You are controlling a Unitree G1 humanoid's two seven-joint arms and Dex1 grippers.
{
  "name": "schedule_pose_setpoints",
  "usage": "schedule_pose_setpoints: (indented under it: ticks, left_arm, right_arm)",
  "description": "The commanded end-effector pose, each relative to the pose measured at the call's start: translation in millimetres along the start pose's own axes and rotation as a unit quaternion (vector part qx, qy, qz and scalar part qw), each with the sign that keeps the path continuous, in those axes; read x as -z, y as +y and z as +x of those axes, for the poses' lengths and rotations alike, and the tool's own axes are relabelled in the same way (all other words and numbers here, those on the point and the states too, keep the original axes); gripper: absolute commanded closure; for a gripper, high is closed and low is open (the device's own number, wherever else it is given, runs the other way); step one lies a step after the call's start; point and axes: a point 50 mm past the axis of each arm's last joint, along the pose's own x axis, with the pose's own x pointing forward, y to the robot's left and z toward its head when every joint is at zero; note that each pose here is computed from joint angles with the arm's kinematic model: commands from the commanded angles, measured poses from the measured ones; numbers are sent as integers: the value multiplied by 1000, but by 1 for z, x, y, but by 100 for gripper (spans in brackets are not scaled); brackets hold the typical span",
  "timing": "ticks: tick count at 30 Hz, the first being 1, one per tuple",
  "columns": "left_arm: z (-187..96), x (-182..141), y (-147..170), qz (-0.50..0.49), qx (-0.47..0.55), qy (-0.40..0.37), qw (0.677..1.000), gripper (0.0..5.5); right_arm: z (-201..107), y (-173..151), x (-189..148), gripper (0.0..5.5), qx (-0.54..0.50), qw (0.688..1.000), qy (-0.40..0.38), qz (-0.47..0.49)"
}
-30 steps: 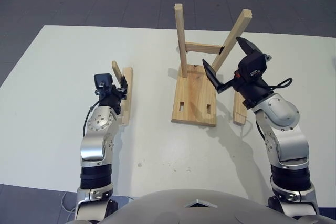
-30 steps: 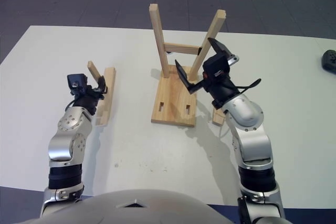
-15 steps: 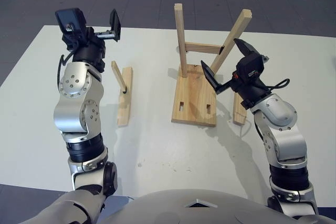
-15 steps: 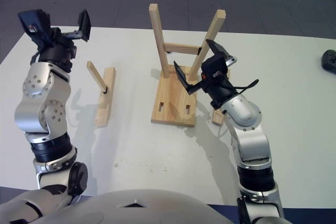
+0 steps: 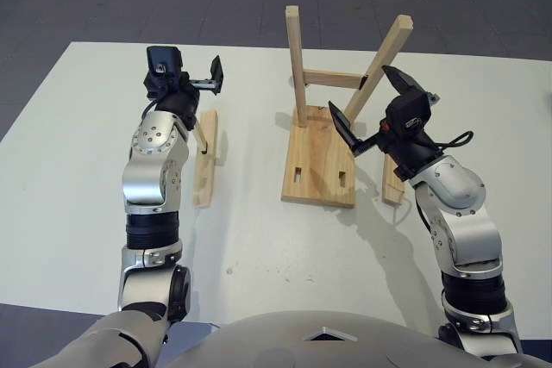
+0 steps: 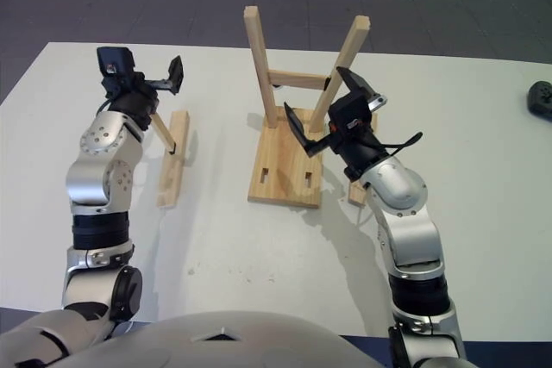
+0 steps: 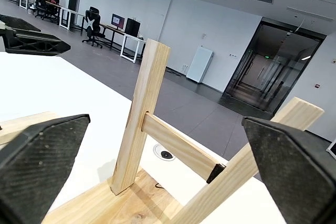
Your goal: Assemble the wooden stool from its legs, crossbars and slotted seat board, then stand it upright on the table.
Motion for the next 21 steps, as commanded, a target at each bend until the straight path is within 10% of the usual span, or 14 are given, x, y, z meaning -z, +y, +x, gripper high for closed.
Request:
schedule_pose_setpoints:
  ticks: [1,21]
  left_arm:
    - [-15,49,13,-10,-26,97,995,13]
    - [-4,-82,16,-4,-36,-137,990,13]
  right_arm:
    - [0,-3,0,10,0,1000,3,-5]
    - [1,1,0,10,-6,1000,2,-4]
